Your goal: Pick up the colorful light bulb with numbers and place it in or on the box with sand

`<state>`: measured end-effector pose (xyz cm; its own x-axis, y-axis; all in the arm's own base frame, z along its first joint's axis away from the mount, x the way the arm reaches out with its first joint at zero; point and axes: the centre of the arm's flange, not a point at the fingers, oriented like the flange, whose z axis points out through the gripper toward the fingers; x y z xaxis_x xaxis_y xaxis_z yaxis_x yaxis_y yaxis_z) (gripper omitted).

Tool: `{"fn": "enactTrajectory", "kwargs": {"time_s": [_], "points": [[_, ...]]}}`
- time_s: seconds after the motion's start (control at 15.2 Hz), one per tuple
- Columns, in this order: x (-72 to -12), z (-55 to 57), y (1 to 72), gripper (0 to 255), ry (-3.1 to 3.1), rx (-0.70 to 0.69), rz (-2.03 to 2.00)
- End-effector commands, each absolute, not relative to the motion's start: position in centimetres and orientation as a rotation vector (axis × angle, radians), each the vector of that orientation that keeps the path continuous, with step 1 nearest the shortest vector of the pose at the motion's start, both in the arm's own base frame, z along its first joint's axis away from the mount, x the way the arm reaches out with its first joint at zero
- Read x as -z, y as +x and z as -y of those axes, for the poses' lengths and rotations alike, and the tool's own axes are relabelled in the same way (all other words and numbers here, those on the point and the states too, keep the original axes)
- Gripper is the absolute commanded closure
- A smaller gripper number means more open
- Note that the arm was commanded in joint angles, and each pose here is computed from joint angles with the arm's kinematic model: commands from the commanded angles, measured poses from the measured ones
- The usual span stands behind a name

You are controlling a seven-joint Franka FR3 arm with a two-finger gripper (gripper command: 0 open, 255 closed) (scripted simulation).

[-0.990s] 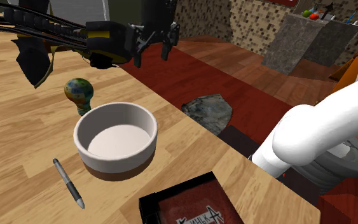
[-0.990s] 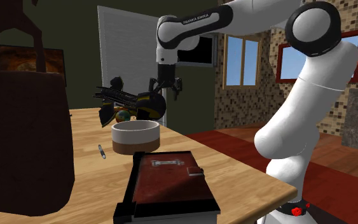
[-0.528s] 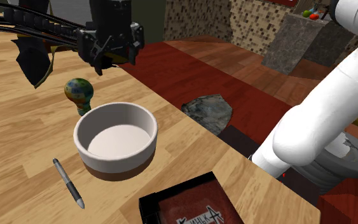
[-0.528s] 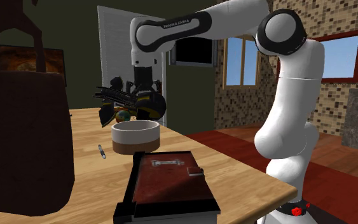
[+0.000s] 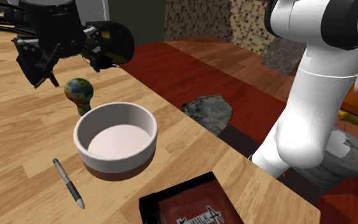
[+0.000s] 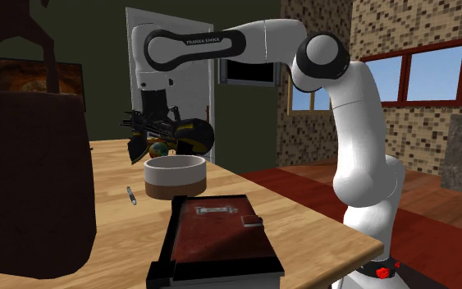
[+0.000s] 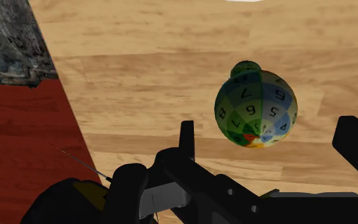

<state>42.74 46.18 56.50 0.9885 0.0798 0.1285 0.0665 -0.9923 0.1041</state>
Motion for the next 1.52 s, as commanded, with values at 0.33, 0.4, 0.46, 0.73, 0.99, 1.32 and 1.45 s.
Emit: {"fn": "enactTrajectory", "kwargs": {"time_s": [0.33, 0.4, 0.46, 0.73, 0.99, 1.32, 1.45], "points": [[-52.8, -46.5, 43.3, 0, 3.03, -0.204, -0.11], [-52.5, -46.5, 43.4, 0, 3.03, -0.204, -0.11], [-52.5, -46.5, 43.4, 0, 3.03, -0.204, -0.11], [-52.5, -46.5, 43.4, 0, 3.03, -0.204, -0.11], [-52.5, -46.5, 43.4, 255, 3.03, -0.204, -0.11], [-52.5, -46.5, 43.4, 255, 3.03, -0.204, -0.11], [-52.5, -46.5, 43.4, 255, 3.03, -0.204, -0.11]]}}
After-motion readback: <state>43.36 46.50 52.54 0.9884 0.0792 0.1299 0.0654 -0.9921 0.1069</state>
